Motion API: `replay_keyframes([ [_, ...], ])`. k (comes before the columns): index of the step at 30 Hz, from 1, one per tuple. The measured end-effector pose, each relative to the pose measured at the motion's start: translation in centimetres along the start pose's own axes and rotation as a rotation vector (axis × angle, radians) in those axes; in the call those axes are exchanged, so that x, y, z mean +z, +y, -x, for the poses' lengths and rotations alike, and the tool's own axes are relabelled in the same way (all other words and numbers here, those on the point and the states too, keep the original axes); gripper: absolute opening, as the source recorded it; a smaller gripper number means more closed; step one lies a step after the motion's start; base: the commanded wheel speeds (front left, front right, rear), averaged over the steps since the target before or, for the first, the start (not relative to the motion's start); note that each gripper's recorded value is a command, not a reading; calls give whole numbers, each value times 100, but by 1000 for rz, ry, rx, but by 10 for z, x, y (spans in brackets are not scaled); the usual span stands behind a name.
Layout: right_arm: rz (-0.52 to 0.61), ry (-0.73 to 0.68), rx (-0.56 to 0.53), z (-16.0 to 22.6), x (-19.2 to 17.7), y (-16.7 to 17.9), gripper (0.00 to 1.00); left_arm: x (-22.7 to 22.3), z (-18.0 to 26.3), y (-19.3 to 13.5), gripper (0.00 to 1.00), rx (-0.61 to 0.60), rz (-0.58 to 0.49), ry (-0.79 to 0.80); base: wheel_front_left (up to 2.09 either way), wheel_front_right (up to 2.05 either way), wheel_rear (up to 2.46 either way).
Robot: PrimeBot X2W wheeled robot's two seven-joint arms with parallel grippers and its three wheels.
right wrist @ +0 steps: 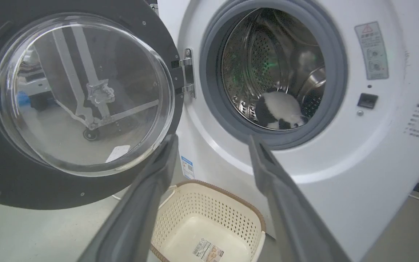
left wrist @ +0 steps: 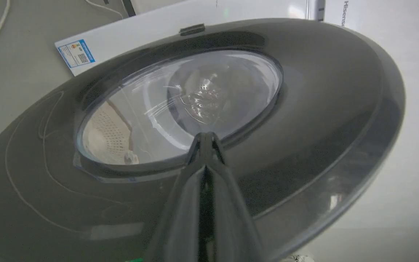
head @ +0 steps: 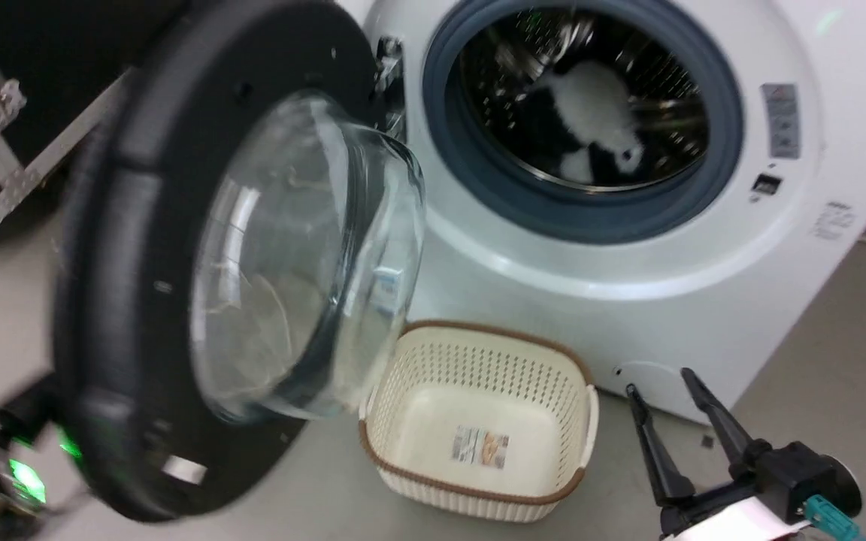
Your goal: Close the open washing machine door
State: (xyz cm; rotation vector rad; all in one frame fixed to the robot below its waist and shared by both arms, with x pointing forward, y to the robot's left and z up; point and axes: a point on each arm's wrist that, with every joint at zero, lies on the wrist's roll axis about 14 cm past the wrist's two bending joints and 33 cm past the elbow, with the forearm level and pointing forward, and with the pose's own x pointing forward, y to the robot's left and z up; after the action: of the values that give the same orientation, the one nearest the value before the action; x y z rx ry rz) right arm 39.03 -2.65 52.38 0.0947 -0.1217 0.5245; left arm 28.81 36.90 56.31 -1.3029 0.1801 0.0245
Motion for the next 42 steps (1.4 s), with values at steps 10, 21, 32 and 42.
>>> replay_keyframes([
  [10, 50, -45, -142, 30, 22, -38, 100, -125, -14, -9, 0, -119, 94, 305, 0, 0, 0],
  [21, 86, -35, -284, 68, 24, -73, 100, -251, -54, -23, 0, -186, 293, 524, 0, 0, 0],
  [32, 103, 8, -479, 111, 18, -123, 100, -323, -132, -52, 0, -228, 298, 574, 0, 0, 0],
  [42, 106, 57, -601, 136, 9, -152, 100, -352, -229, -66, 0, -200, 287, 414, 0, 0, 0],
])
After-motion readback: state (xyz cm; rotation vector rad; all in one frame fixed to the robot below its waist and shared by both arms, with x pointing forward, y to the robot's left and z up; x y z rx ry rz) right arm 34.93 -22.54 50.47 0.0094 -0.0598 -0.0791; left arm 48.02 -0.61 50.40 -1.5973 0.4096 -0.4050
